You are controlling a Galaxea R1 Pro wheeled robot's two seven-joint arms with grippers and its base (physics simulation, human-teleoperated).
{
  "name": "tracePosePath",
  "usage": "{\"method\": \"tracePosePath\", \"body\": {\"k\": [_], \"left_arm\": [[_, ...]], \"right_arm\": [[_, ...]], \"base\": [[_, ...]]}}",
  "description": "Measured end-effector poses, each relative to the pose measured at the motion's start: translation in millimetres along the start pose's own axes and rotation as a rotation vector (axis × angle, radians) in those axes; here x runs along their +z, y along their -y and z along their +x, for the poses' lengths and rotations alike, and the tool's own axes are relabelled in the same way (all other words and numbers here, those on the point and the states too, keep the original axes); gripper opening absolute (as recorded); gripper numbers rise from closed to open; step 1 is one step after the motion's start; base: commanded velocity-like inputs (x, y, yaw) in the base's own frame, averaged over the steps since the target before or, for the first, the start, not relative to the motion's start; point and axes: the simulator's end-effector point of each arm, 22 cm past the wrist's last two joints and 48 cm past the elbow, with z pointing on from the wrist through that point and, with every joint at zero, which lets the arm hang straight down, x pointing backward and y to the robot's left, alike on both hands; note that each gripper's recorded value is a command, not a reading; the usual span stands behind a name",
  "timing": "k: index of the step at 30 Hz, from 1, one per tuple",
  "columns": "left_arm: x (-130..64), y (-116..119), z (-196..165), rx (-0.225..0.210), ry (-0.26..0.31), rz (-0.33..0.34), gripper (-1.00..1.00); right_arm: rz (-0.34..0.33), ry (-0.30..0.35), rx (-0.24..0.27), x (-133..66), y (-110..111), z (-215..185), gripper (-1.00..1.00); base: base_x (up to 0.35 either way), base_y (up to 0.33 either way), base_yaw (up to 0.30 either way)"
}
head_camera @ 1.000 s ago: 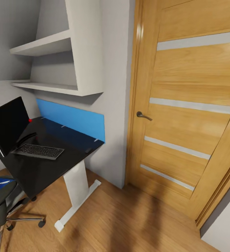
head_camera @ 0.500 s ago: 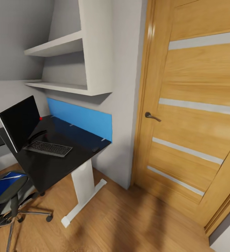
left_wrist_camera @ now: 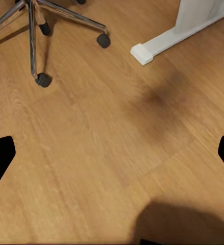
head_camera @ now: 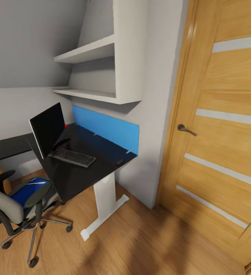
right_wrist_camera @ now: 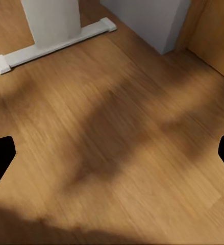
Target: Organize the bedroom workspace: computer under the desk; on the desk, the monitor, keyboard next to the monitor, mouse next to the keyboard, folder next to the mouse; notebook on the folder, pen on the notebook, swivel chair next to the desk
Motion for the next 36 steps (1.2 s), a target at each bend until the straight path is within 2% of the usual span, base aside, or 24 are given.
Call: {"method": "tracePosePath", "body": {"k": [30, 33, 35, 36], "left_arm": [[0.0, 1.4, -0.1, 0.000, 0.000, 0.003, 1.00], [-0.1, 1.5, 0.1, 0.000, 0.000, 0.003, 1.00], [-0.1, 1.6, 0.1, 0.000, 0.000, 0.004, 1.00], [-0.1, 1.6, 0.0, 0.000, 0.000, 0.003, 1.00]], "right_arm": [[-0.003, -0.002, -0.007, 0.0, 1.9, 0.7, 1.00], [-0.002, -0.023, -0.010, 0.1, 1.7, 5.3, 1.00], [0.000, -0.082, -0.022, 0.6, 1.8, 17.5, 1.00], [0.000, -0.090, -0.024, 0.6, 1.8, 19.1, 1.00]], "base": [[0.000, 0.000, 0.286], [0.000, 0.000, 0.287], [0.000, 0.000, 0.287], [0.000, 0.000, 0.287]]}}
